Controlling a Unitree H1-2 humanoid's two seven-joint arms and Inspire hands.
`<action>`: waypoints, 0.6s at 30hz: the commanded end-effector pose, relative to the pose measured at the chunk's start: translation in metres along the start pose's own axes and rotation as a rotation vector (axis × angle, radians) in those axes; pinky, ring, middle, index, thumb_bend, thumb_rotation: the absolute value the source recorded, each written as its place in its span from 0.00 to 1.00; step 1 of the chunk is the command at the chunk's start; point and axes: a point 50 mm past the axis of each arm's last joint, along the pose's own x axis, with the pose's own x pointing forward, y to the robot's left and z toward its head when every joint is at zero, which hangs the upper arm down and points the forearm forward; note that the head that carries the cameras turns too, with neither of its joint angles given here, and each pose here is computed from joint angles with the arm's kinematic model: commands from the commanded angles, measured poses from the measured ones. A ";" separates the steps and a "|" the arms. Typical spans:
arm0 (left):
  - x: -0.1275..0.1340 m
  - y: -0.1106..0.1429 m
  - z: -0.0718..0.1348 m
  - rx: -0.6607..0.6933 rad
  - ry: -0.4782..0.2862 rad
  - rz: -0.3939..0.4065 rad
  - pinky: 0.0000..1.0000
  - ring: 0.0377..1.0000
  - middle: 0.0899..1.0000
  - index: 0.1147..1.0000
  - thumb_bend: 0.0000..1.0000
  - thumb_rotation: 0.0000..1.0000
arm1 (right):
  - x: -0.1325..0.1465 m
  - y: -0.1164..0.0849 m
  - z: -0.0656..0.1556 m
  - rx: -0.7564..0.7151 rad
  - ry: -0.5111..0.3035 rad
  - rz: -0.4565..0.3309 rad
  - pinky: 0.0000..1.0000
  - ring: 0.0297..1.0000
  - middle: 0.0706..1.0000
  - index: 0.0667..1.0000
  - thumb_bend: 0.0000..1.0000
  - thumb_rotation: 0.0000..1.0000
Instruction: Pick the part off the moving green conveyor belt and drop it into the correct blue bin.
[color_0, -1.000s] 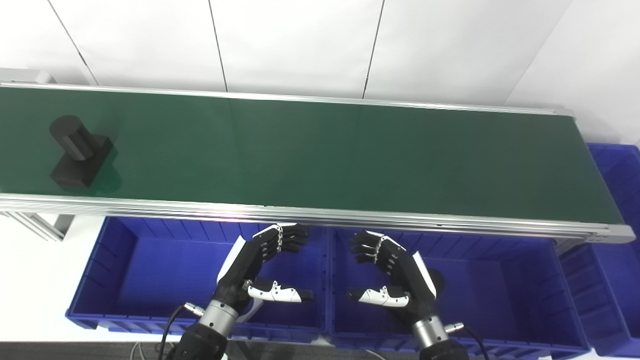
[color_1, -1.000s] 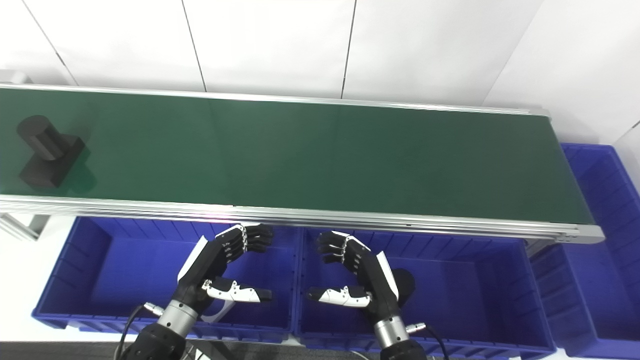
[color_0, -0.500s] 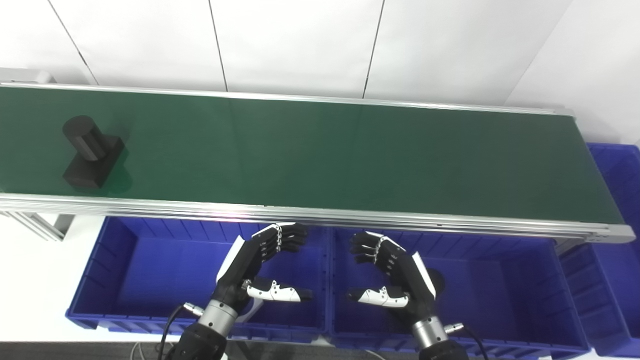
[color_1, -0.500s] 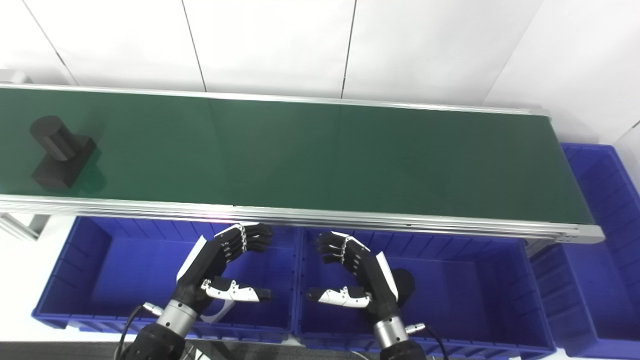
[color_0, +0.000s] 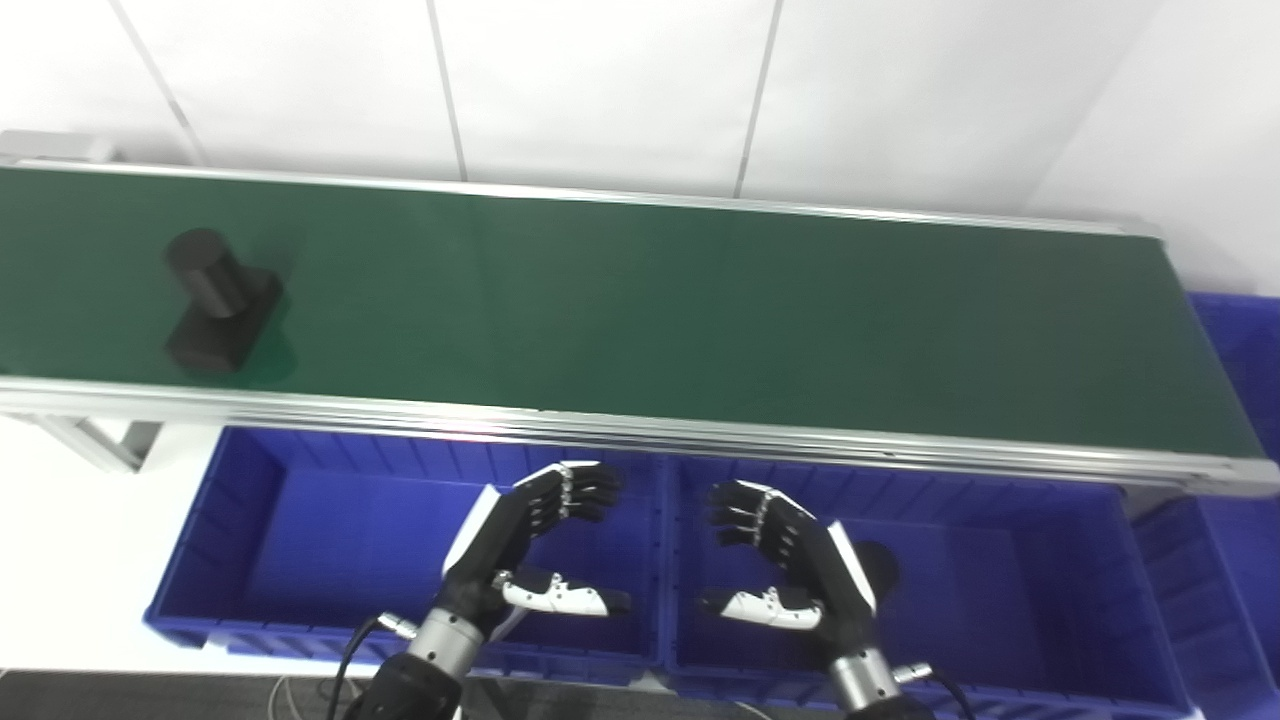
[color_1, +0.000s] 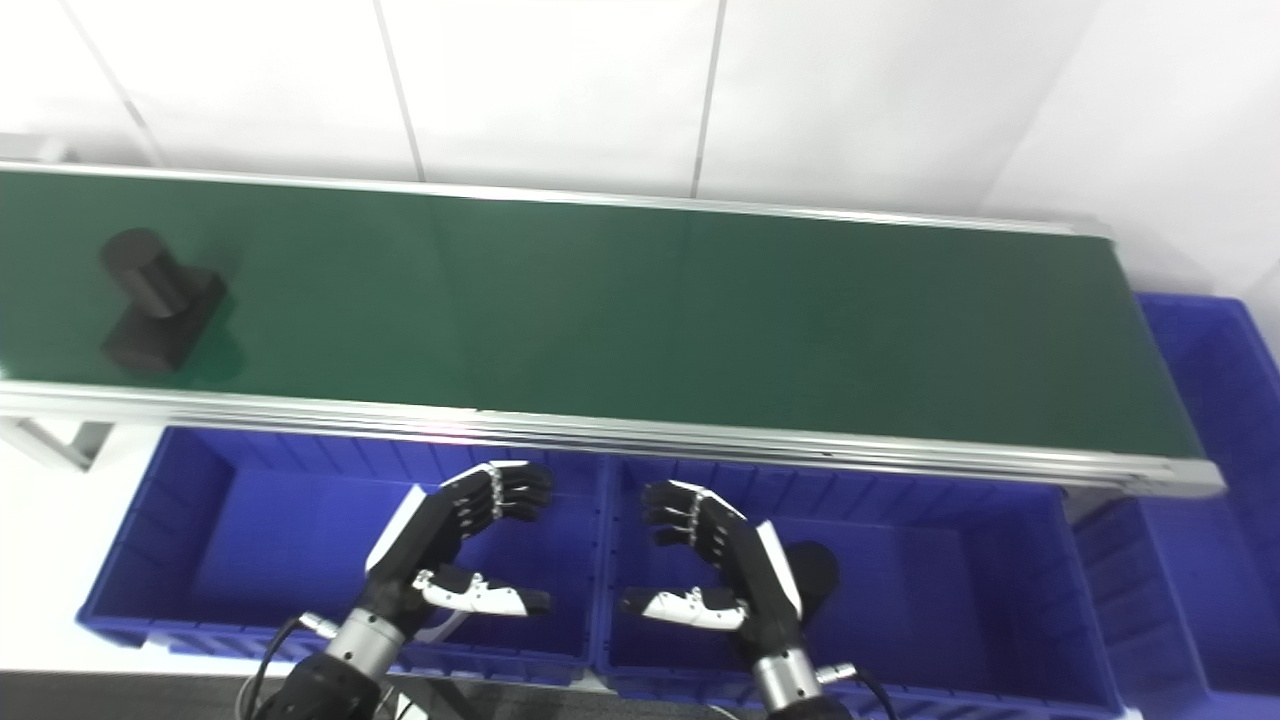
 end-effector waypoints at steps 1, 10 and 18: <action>0.012 -0.007 0.009 0.007 -0.067 0.002 0.67 0.71 0.72 0.67 0.90 0.03 | 0.004 -0.006 0.008 -0.016 -0.063 -0.002 0.65 0.70 0.72 0.69 0.93 0.23; 0.015 -0.020 -0.001 0.013 -0.029 0.010 0.67 0.70 0.71 0.66 0.91 0.02 | -0.001 -0.018 -0.002 0.032 -0.034 -0.003 0.66 0.72 0.72 0.70 0.95 0.23; 0.016 -0.025 -0.006 0.018 -0.011 0.011 0.67 0.70 0.71 0.67 0.92 0.02 | 0.000 -0.021 -0.006 0.046 -0.022 -0.003 0.64 0.70 0.71 0.70 0.95 0.20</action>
